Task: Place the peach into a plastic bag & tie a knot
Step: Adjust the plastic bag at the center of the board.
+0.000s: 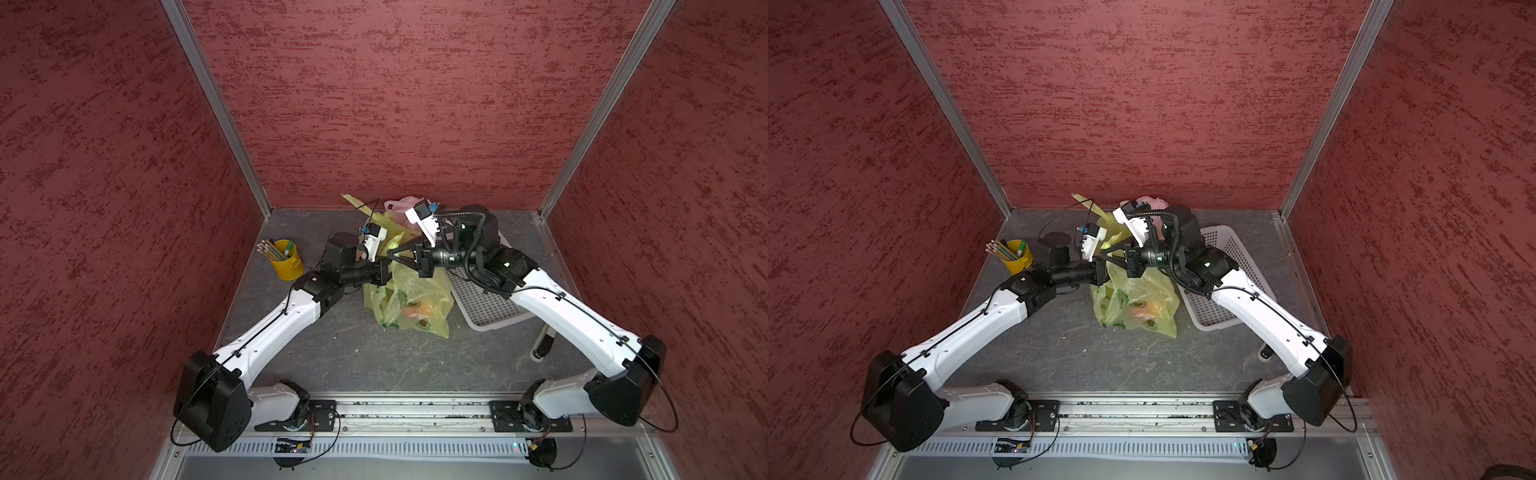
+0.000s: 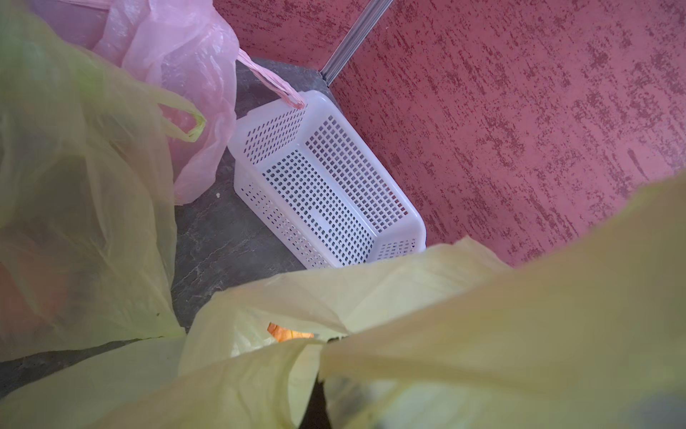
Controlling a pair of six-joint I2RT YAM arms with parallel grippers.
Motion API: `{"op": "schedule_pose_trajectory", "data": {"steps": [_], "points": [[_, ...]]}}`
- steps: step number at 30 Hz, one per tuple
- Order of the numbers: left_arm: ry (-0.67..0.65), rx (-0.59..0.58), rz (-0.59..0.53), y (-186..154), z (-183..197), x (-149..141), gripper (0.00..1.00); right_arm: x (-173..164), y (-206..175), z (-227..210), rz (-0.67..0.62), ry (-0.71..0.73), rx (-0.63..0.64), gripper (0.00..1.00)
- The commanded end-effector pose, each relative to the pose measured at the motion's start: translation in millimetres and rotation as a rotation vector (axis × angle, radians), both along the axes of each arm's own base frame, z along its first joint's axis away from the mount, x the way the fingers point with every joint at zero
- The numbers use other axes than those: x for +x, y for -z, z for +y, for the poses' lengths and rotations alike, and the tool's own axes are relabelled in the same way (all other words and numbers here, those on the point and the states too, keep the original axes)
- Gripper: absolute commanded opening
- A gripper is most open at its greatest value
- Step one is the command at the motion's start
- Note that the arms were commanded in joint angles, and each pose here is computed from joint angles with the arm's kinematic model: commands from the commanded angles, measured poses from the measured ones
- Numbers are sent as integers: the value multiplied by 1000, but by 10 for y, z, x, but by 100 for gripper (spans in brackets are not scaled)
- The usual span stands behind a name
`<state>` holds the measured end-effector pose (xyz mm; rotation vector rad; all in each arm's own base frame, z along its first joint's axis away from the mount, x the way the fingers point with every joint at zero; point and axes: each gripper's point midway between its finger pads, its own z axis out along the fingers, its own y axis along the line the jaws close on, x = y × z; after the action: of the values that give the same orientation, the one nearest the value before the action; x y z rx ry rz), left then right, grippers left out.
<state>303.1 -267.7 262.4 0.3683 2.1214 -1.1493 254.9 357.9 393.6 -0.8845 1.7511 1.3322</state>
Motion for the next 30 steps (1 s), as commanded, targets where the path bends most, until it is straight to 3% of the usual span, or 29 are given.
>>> {"op": "schedule_pose_trajectory", "data": {"steps": [1,7,15,18,22,23,24,25,26,27,30], "points": [[20,87,-20,64,42,-42,13,126,-53,-20,-31,76,-21,0],[60,97,-61,-14,61,-105,44,140,-24,-77,-50,107,-38,0],[129,36,-54,-115,111,-207,52,87,-12,-168,-81,121,-68,0],[118,32,-59,-160,187,-203,40,94,-8,-200,-95,134,-90,0],[88,34,-58,-209,284,-177,11,182,12,-305,-100,215,-128,0],[79,34,-62,-212,298,-174,9,238,-17,-360,-96,266,-136,11],[73,33,-70,-222,304,-175,7,293,-65,-418,-96,318,-136,39],[69,30,-74,-229,306,-179,5,325,-130,-464,-99,356,-126,58],[63,25,-73,-221,309,-177,4,356,-224,-507,-105,390,-109,71],[57,20,-76,-225,309,-172,3,378,-328,-540,-109,418,-93,76],[35,24,-87,-235,312,-156,2,395,-585,-525,-101,437,-51,79]]}}
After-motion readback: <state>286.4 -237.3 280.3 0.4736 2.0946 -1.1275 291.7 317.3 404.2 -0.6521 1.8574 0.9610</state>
